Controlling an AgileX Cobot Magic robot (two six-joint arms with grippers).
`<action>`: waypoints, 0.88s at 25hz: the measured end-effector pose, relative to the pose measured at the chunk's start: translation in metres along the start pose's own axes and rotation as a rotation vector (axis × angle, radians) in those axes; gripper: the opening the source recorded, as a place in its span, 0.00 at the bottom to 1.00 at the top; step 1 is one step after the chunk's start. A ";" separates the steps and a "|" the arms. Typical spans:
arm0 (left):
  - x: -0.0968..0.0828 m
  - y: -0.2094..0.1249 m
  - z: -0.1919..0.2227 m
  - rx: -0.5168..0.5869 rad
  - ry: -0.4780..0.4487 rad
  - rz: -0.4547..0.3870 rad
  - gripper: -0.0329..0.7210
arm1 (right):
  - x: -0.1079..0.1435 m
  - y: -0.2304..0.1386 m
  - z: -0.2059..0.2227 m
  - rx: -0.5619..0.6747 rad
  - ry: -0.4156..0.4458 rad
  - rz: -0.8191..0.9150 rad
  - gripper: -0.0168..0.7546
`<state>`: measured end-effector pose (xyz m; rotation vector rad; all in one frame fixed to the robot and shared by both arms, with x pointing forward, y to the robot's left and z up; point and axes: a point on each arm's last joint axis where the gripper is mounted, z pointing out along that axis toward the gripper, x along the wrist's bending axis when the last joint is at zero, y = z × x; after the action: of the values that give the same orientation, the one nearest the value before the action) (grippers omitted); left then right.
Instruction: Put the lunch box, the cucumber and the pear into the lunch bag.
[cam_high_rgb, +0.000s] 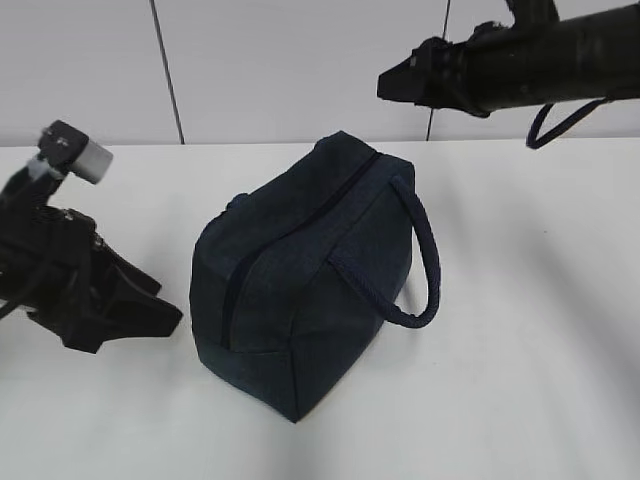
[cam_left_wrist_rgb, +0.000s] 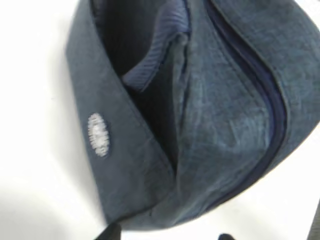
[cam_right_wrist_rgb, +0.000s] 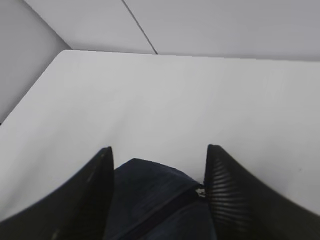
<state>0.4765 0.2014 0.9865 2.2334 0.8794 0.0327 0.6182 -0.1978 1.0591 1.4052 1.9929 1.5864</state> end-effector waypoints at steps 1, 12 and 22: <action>-0.001 0.001 -0.009 0.006 0.046 -0.022 0.51 | 0.006 0.005 -0.009 0.004 -0.003 -0.010 0.60; -0.044 -0.008 -0.101 -0.088 0.359 -0.201 0.43 | 0.032 -0.019 -0.104 0.462 -0.331 0.017 0.49; -0.109 -0.050 -0.171 -0.216 0.472 -0.175 0.43 | 0.079 -0.075 -0.214 0.442 -0.465 0.024 0.49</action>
<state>0.3174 0.2672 1.1052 1.9667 1.2526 0.5651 0.3932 -0.2666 1.1063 1.7544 2.0942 0.7392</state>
